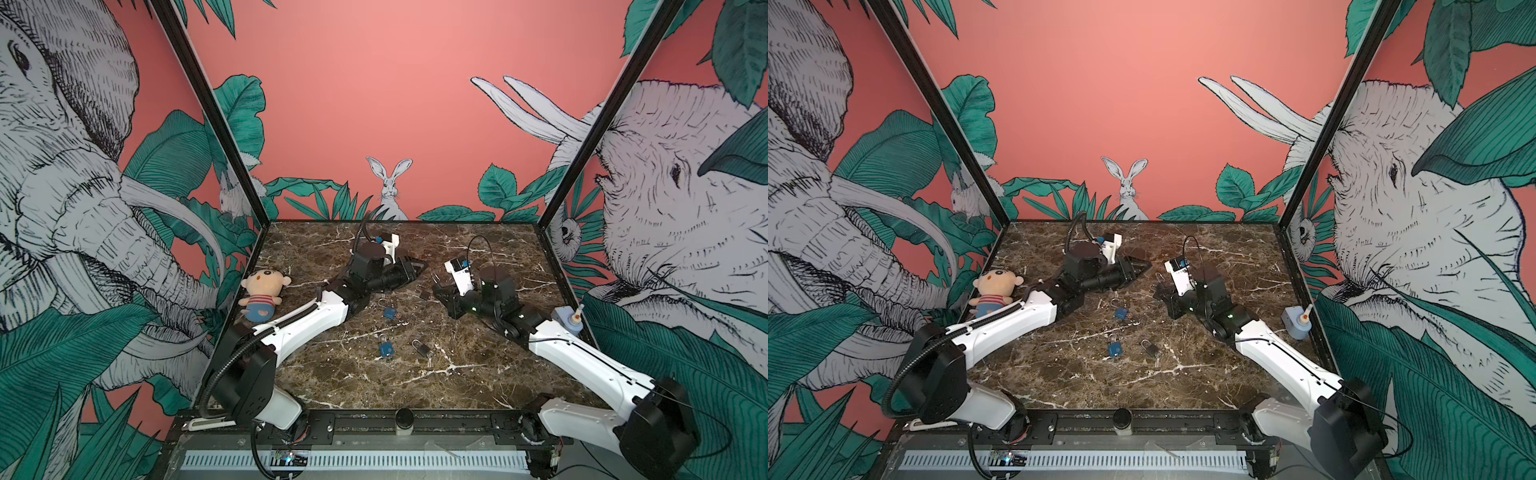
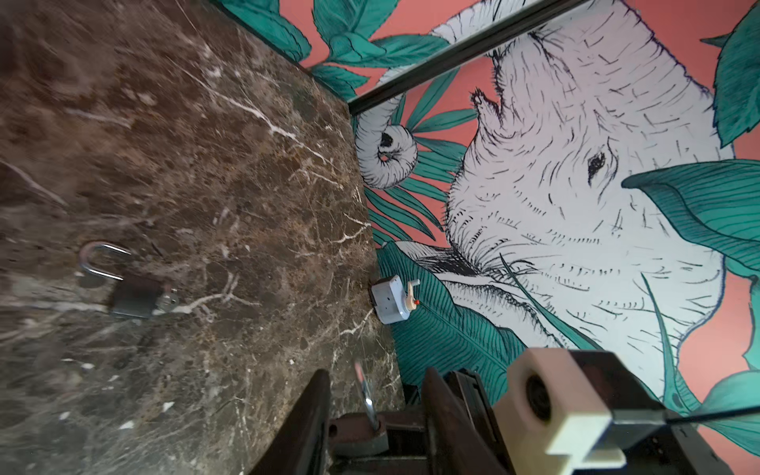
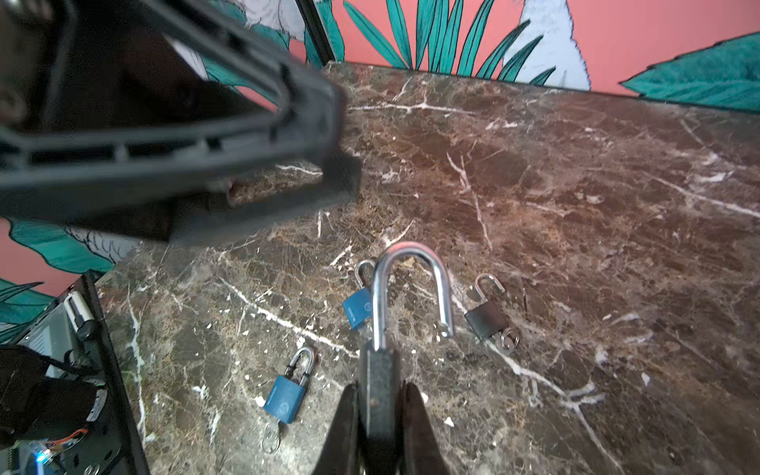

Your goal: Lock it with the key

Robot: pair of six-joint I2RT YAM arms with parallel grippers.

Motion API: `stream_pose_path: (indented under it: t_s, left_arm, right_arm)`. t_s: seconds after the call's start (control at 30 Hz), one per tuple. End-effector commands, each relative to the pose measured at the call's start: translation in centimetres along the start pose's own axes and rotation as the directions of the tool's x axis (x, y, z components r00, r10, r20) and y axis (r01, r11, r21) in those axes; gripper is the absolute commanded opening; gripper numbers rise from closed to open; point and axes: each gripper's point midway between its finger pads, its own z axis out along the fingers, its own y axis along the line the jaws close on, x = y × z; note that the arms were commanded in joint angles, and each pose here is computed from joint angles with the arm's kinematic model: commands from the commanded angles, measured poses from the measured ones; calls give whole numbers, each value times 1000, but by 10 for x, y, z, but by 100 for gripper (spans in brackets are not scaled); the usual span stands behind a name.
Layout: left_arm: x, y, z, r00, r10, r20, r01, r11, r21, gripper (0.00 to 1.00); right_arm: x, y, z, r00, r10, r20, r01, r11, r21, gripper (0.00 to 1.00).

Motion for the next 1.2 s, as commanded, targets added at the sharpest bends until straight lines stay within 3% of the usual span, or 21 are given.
stream_pose_path:
  t_s: [0.0,0.1,0.17,0.27,0.43,0.6,0.97,1.17]
  left_arm:
    - [-28,0,-35,978,189,82,-183,980,-80,44]
    - [-29,-5,-47,925,375,66,-368,925,-93,45]
    - [-20,-16,-50,872,489,28,-488,872,-36,45]
    - [-3,-26,-51,826,563,-13,-561,825,70,45]
    - [19,-43,-51,823,567,-46,-540,804,249,43]
    - [33,-52,-50,841,536,-73,-479,800,361,41]
    - [62,-42,-53,840,499,-215,-376,820,432,41]
    - [67,-36,-52,837,494,-234,-370,827,423,40]
  right_arm:
    - [-7,16,-11,1000,-14,-27,13,998,-61,0]
    - [-3,28,-17,996,-32,-80,22,992,-121,0]
    - [-1,39,-22,993,-38,-108,18,983,-180,0]
    - [-3,55,-28,991,-41,-126,7,966,-259,0]
    - [-3,72,-32,984,-38,-171,-26,934,-356,0]
    - [-3,73,-29,981,-40,-192,-33,931,-364,0]
    - [-8,74,-25,979,-41,-200,-41,921,-388,0]
    - [-14,78,-27,981,-35,-189,-47,908,-416,0]
